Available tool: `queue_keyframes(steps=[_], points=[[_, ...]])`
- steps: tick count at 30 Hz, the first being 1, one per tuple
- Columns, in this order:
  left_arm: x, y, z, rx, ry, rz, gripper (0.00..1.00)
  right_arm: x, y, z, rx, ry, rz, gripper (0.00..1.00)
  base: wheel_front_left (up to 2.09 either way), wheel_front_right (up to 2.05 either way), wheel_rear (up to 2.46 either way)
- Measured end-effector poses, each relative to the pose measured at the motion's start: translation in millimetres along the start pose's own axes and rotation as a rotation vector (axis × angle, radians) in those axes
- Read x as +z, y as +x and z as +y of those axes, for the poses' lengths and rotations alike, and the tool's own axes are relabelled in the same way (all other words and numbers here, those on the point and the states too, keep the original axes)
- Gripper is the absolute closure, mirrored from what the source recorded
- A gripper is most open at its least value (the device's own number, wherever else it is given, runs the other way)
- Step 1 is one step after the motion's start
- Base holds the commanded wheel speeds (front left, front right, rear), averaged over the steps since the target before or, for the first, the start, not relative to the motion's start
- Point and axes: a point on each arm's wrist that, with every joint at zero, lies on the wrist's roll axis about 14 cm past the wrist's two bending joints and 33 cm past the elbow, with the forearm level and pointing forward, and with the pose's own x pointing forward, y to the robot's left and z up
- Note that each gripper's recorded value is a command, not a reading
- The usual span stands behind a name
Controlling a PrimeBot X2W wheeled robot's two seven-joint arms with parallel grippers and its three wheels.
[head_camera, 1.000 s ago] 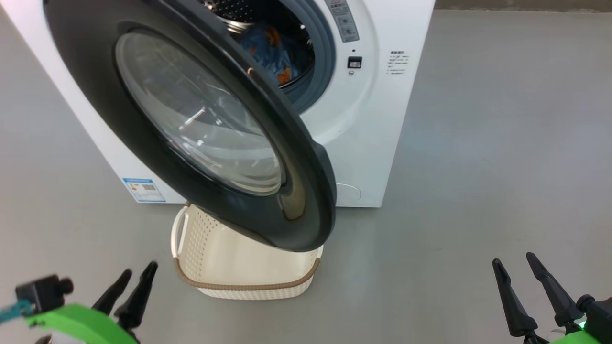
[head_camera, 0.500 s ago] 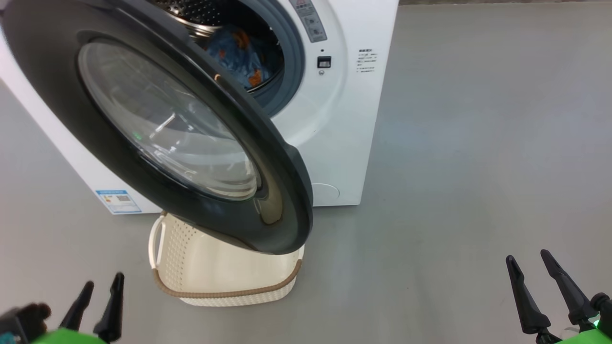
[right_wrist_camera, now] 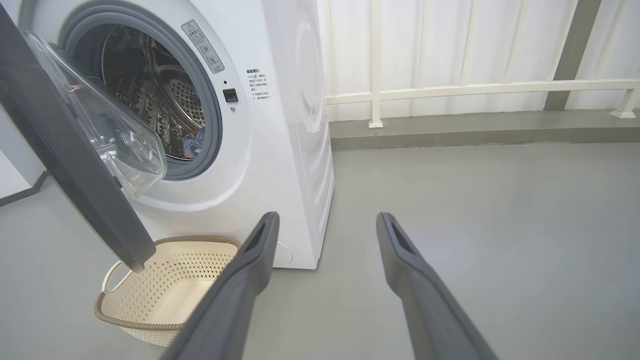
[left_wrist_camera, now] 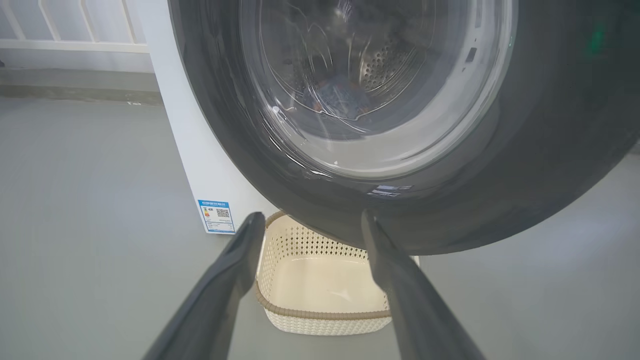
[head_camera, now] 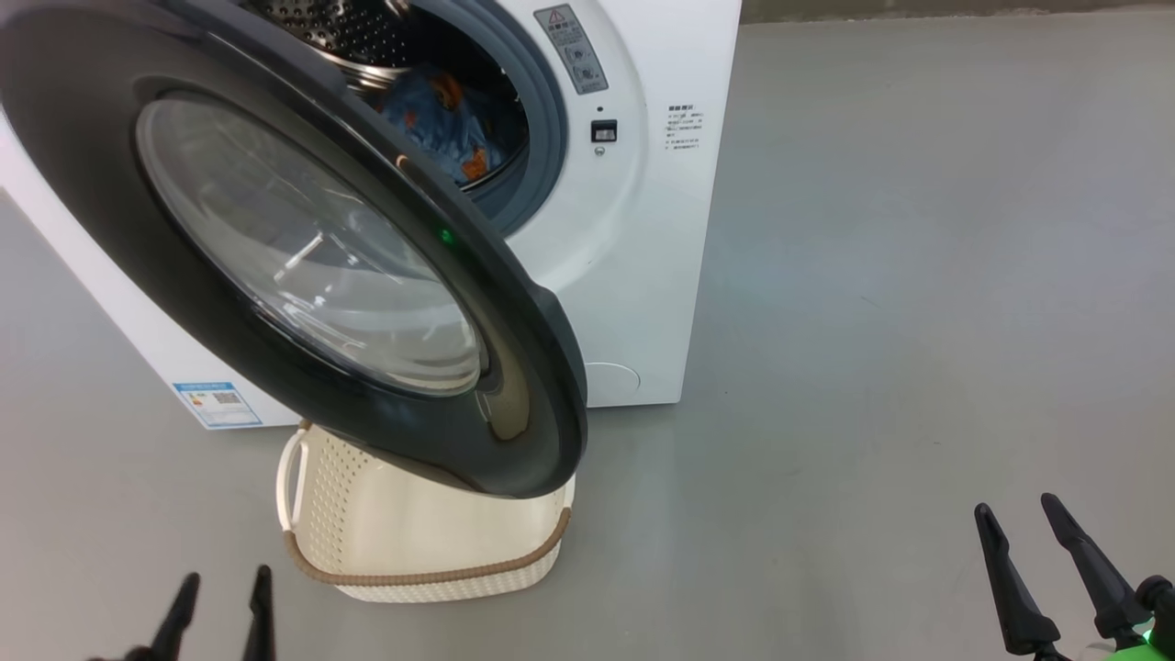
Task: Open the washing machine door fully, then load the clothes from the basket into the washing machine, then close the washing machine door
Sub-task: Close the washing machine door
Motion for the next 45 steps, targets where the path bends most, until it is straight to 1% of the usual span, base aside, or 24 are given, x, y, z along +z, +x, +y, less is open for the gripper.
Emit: queue_keyframes(steps=[5,9,18,19,20,21,22,23,25,28,32,36,41,45], points=[[2,-10,0,0.022,0.031,-0.011,0.00,-5,-4,2,0.005,0.005,0.016,0.00,0.00,0.00,0.00],[12,-11,2,0.036,0.046,-0.042,0.00,-4,-2,6,0.014,0.010,0.011,0.00,0.00,0.00,0.00],[12,-14,3,0.041,0.045,-0.045,0.00,-5,1,13,0.033,0.015,0.012,0.00,0.00,0.00,0.00],[12,-14,2,0.037,0.044,-0.044,0.00,-5,1,14,0.035,0.017,0.012,0.07,0.00,0.00,0.00],[12,-14,1,0.035,0.045,-0.044,0.00,-5,2,15,0.039,0.019,0.011,0.39,0.00,0.00,0.00],[12,-15,1,0.036,0.044,-0.045,0.00,-6,2,18,0.044,0.022,0.012,0.62,0.00,0.00,0.00],[13,-15,1,0.037,0.044,-0.048,0.00,-6,3,20,0.049,0.025,0.011,0.97,0.00,0.00,0.00],[14,-15,1,0.037,0.046,-0.051,0.00,-6,4,22,0.055,0.030,0.010,1.00,0.00,0.00,0.00],[15,-16,1,0.039,0.046,-0.055,0.00,-3,9,29,0.074,0.040,-0.002,1.00,0.00,0.00,0.00],[16,-17,-1,0.042,0.038,-0.060,0.00,15,26,46,0.123,0.050,-0.062,1.00,0.00,0.00,0.00],[18,-20,0,0.051,0.032,-0.071,0.00,51,49,78,0.216,0.066,-0.178,1.00,0.00,0.00,0.00],[24,-23,4,0.065,0.032,-0.089,0.00,90,63,113,0.315,0.088,-0.295,1.00,0.00,0.00,0.00],[29,-30,9,0.086,0.031,-0.109,0.00,139,66,160,0.454,0.140,-0.438,1.00,0.00,0.00,0.00],[34,-36,13,0.104,0.031,-0.125,0.00,159,57,199,0.578,0.171,-0.495,1.00,0.00,0.00,0.00]])
